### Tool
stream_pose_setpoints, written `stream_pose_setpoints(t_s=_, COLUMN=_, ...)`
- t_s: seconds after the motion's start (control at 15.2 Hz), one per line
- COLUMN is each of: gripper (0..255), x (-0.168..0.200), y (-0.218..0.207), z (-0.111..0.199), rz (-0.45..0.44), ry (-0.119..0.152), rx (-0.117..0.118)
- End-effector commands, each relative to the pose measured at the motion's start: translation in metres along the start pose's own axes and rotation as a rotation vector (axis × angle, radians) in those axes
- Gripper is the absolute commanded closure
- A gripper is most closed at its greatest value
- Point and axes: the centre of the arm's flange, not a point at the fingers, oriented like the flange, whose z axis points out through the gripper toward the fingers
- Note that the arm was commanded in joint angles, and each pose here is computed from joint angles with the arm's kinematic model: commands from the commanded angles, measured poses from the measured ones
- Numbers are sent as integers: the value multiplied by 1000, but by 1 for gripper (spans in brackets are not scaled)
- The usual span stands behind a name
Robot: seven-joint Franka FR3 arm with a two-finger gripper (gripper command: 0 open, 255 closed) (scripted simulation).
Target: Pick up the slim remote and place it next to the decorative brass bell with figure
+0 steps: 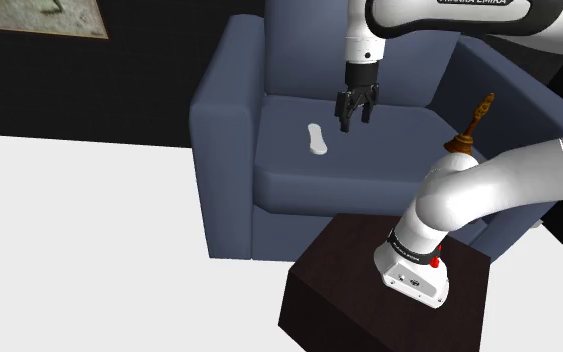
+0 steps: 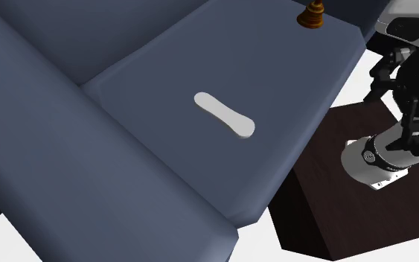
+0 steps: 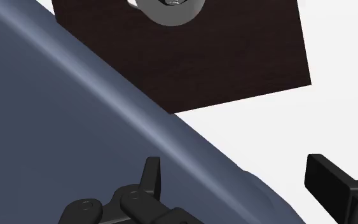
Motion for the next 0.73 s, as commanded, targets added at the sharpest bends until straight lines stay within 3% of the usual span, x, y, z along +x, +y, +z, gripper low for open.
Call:
stream_pose_setpoints(t_s=0.0, gripper=0, x=0, y=0, z=0, rz=0, ry=0, rx=0)
stream_pose_setpoints(t_s=0.66, gripper=0, x=103, y=47, z=51, rz=230, ry=68, rx=34)
